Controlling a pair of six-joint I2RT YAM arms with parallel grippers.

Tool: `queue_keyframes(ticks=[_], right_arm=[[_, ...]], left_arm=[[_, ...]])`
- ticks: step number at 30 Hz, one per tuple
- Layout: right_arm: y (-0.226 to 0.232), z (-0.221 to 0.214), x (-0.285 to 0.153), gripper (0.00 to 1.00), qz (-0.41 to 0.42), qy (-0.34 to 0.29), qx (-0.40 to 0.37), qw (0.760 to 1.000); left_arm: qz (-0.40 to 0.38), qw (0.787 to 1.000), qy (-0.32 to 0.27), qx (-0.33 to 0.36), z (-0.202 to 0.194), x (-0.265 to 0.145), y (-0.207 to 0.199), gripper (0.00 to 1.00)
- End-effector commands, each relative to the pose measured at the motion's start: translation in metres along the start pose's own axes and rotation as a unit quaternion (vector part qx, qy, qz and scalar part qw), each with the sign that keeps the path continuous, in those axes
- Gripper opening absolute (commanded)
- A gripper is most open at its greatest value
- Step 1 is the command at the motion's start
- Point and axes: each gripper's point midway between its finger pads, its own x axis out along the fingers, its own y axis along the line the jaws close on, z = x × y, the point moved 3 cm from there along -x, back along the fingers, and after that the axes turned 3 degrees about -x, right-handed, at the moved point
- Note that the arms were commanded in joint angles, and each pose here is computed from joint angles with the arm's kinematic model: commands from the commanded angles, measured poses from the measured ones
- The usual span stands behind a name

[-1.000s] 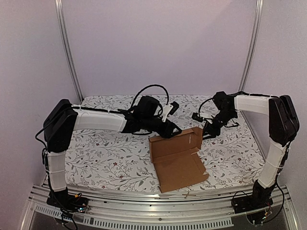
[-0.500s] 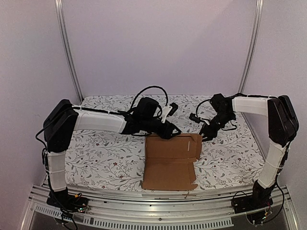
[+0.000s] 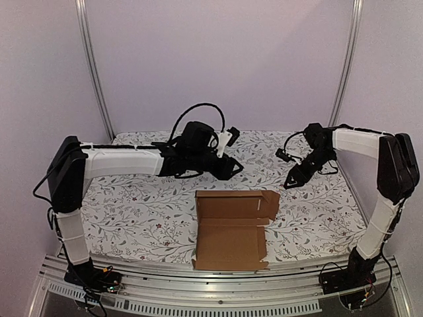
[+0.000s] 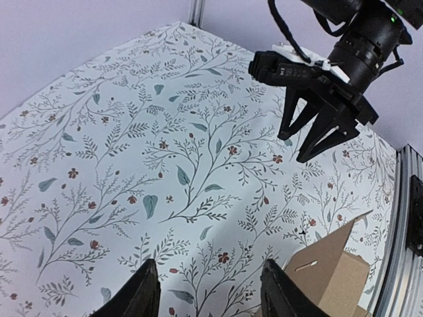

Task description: Fold the paper box

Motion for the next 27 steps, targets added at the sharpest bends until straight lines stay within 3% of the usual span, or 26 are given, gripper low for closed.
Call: queue_keyframes(ticks=[1,4,9,13,19,23,27], right_arm=[[0.005,-0.002,-0.036,0.43,-0.054,-0.012,-0.042,0.998],[0.022,-0.009,-0.040,0.43,-0.060,-0.007,-0.088,0.994],[0.069,-0.025,-0.030,0.47,-0.001,-0.015,-0.151,0.988],[0.078,-0.025,-0.028,0.51,-0.002,-0.040,-0.169,0.985],[0.098,-0.024,-0.017,0.57,0.043,-0.032,-0.178,0.983],[0.109,-0.019,-0.010,0.57,0.059,-0.035,-0.186,0.980],[0.102,-0.009,0.005,0.46,0.066,-0.026,-0.152,0.986]], left_arm=[[0.063,0.998,0.003,0.010,0.017,-0.043,-0.002,0.53],[0.097,0.995,0.010,-0.009,0.003,-0.065,-0.004,0.53],[0.076,0.997,0.003,0.008,-0.022,-0.094,-0.034,0.55],[0.047,0.998,0.013,0.030,-0.025,-0.095,-0.046,0.56],[0.066,0.997,0.018,0.026,-0.030,-0.090,-0.040,0.55],[0.057,0.998,-0.022,0.026,-0.025,-0.098,-0.048,0.54],[0.042,0.997,-0.040,0.050,-0.021,-0.108,-0.060,0.54]])
